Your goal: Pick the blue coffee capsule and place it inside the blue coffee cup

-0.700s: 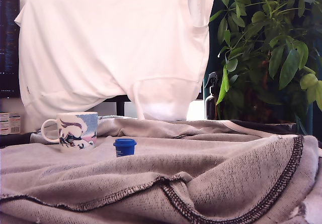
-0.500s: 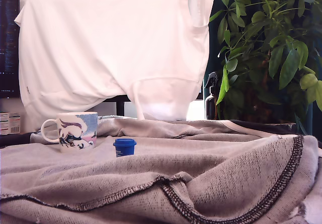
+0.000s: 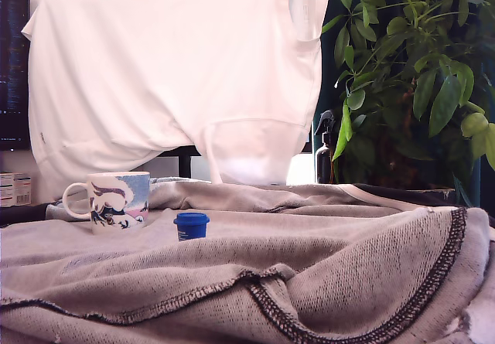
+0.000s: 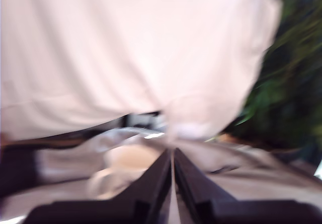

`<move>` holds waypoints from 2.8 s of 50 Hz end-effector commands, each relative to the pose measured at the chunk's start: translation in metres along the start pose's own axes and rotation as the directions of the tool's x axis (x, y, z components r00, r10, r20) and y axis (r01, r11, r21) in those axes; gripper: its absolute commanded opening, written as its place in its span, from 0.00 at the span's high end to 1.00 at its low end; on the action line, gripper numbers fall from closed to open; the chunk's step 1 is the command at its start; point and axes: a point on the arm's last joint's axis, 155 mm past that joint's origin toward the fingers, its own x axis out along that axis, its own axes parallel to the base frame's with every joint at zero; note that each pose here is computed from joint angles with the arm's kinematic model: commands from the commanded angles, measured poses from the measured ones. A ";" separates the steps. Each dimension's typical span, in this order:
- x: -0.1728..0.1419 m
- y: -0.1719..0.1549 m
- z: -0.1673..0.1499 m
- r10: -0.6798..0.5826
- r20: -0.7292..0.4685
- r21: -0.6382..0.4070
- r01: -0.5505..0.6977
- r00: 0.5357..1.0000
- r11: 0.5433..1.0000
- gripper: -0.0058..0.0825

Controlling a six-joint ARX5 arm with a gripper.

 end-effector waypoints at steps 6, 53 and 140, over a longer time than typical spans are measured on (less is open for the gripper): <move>0.002 -0.020 -0.018 -0.111 -0.052 -0.058 0.108 0.992 0.993 0.95; 0.067 -0.048 -0.126 -0.192 -0.432 0.142 0.277 0.881 0.950 0.11; 0.148 -0.042 -0.241 -0.242 -0.633 0.042 0.345 0.735 0.938 0.76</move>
